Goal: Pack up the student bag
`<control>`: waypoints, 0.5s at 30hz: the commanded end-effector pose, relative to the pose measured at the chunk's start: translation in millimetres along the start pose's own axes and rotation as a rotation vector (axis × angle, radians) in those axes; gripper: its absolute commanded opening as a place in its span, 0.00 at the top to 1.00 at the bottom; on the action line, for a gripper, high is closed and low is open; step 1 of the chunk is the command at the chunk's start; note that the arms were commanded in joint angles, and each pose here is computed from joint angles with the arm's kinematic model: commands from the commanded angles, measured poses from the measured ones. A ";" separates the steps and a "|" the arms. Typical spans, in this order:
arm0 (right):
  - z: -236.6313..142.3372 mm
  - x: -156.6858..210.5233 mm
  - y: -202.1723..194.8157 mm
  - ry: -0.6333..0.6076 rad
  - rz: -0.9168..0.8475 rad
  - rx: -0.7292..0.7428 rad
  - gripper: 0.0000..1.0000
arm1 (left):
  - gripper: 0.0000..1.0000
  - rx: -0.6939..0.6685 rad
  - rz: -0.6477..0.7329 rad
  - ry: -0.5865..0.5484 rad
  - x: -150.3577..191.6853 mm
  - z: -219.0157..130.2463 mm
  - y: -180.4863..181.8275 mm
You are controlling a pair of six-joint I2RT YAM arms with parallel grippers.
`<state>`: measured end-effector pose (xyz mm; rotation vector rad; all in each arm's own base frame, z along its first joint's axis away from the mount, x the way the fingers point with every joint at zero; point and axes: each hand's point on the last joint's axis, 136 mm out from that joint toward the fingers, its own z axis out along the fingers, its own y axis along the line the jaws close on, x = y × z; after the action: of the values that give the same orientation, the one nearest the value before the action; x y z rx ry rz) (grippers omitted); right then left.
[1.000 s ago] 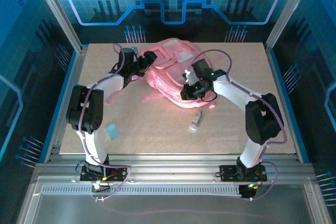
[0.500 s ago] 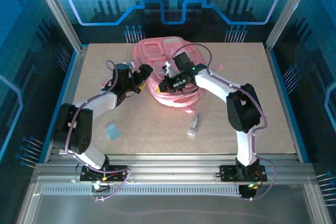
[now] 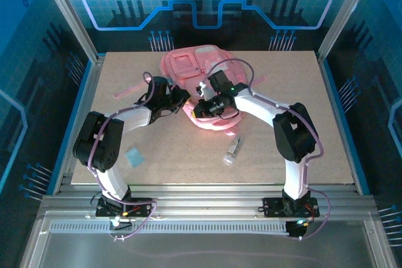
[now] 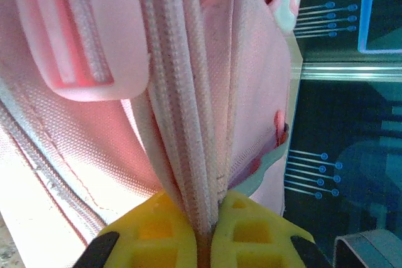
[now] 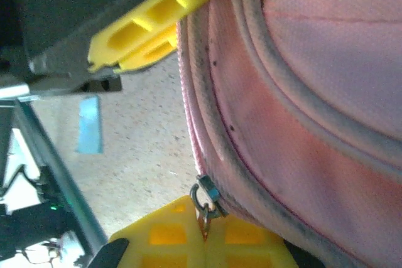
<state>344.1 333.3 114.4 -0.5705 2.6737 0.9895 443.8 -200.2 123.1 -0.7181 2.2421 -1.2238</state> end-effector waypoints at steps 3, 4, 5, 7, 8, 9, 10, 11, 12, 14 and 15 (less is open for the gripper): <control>-51.0 67.7 -64.2 0.199 0.010 0.272 1.00 | 1.00 0.052 0.124 -0.055 -24.6 -19.0 -35.6; -59.9 67.1 -77.4 0.189 0.028 0.303 1.00 | 1.00 0.051 0.131 -0.045 -23.5 -21.8 -37.2; -67.5 65.2 -88.2 0.174 0.045 0.335 1.00 | 1.00 0.048 0.136 -0.035 -22.1 -23.9 -38.0; -83.7 58.2 -111.1 0.142 0.068 0.401 1.00 | 1.00 0.054 0.149 -0.020 -18.9 -29.2 -42.5; -90.6 54.1 -121.3 0.126 0.079 0.436 1.00 | 1.00 0.057 0.154 -0.015 -17.5 -31.3 -44.3; -98.8 48.6 -132.6 0.109 0.089 0.475 1.00 | 1.00 0.063 0.159 -0.010 -16.6 -33.4 -46.4; -107.0 43.4 -145.2 0.092 0.097 0.520 1.00 | 1.00 0.068 0.165 -0.006 -16.3 -35.8 -48.6; -116.1 39.8 -159.3 0.082 0.111 0.580 1.00 | 1.00 0.070 0.171 -0.004 -16.6 -37.3 -49.6; -128.2 38.0 -177.0 0.080 0.132 0.662 1.00 | 1.00 0.066 0.181 -0.002 -16.9 -39.1 -49.6; -148.2 36.0 -201.8 0.074 0.170 0.775 1.00 | 1.00 0.053 0.196 -0.006 -20.2 -41.3 -47.8; -154.6 35.2 -206.7 0.068 0.183 0.790 1.00 | 1.00 0.047 0.197 -0.007 -22.7 -41.8 -46.9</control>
<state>384.9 143.7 95.4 -0.3015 2.8453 0.2633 431.7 -197.3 141.1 -0.5840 2.3135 -1.1946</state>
